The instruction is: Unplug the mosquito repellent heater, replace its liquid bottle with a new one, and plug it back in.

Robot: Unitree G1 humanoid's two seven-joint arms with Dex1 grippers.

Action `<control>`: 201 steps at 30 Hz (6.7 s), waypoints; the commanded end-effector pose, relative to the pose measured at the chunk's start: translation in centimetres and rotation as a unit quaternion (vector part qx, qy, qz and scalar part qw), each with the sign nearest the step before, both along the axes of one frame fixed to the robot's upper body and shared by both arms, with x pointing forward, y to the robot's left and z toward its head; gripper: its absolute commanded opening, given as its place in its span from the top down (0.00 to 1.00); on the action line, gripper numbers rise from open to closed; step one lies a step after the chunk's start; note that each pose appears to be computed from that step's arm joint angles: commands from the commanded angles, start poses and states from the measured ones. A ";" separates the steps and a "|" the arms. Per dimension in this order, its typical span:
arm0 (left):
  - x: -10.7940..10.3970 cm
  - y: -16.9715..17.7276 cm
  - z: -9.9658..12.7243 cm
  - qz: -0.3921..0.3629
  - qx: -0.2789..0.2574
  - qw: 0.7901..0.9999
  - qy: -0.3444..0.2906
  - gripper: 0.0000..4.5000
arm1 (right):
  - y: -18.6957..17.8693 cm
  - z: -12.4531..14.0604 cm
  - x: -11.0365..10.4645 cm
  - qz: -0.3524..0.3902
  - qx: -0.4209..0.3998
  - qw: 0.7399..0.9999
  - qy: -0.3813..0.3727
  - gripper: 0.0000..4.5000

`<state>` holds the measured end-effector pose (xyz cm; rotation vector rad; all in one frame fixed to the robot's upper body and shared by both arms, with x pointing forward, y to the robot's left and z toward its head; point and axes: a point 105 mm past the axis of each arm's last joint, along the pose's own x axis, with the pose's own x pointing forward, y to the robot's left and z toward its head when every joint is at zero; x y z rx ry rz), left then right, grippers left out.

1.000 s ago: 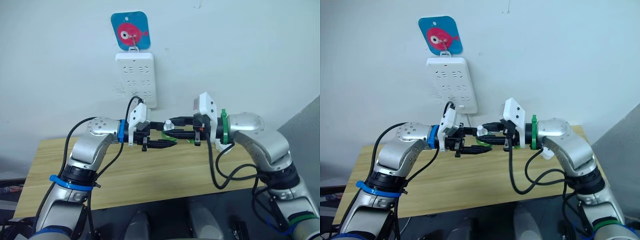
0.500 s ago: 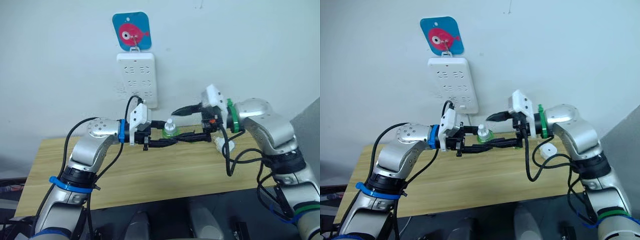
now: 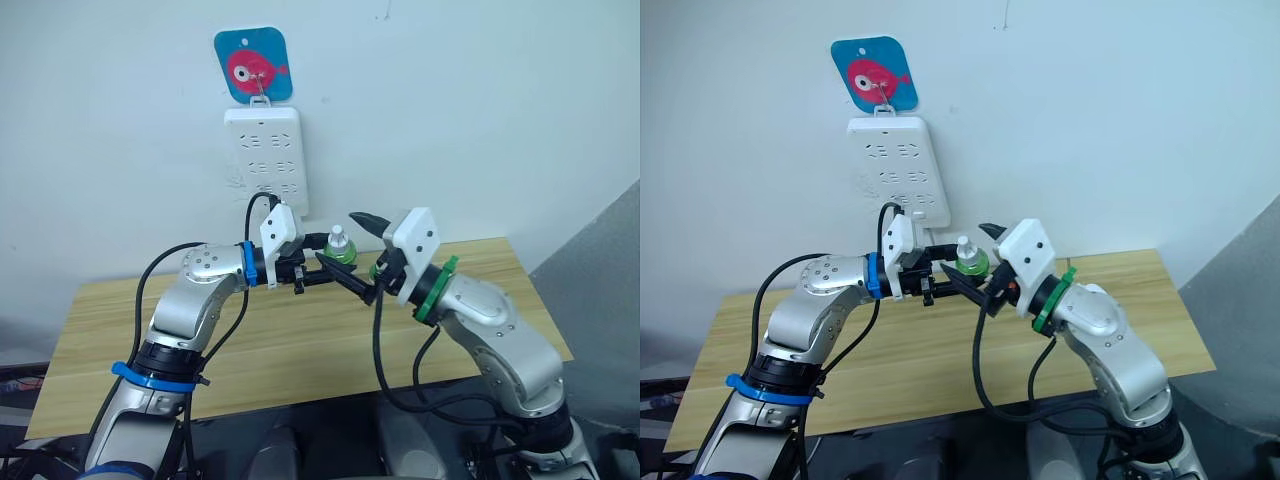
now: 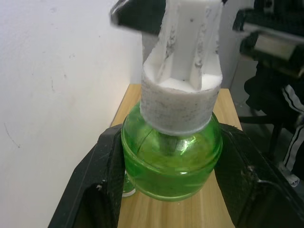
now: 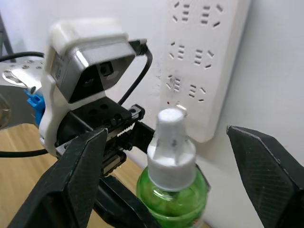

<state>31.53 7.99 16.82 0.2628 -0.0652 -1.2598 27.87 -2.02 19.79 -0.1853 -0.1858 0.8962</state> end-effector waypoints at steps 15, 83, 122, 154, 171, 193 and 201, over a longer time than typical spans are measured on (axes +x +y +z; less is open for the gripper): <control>-2.9 0.4 0.2 -0.100 0.052 0.994 -0.009 0.49 | 0.3 0.0 -1.6 0.323 -0.139 0.936 0.000 0.76; -3.1 0.7 -0.9 -0.048 0.034 0.998 -0.002 0.49 | 0.1 0.1 1.2 0.108 -0.074 0.991 0.027 0.00; -3.0 1.5 -1.9 -0.037 0.049 0.998 -0.001 0.49 | 0.6 0.8 -1.7 0.233 -0.072 0.967 0.074 0.69; -5.4 6.1 -6.0 -0.020 0.132 0.990 0.055 0.49 | -8.0 -13.1 5.7 -0.128 -0.047 0.989 0.059 0.95; -5.9 5.6 -4.6 -0.025 0.133 0.988 0.073 0.49 | -10.0 -18.8 6.7 -0.198 -0.044 0.972 0.119 0.78; -2.7 2.2 -3.4 -0.080 0.096 0.992 0.018 0.49 | -2.5 -2.7 -1.9 0.207 -0.110 0.970 0.069 0.00; -2.4 0.3 -1.1 -0.109 0.077 0.991 -0.006 0.49 | -0.4 -1.3 -1.0 0.235 -0.097 0.966 0.047 0.00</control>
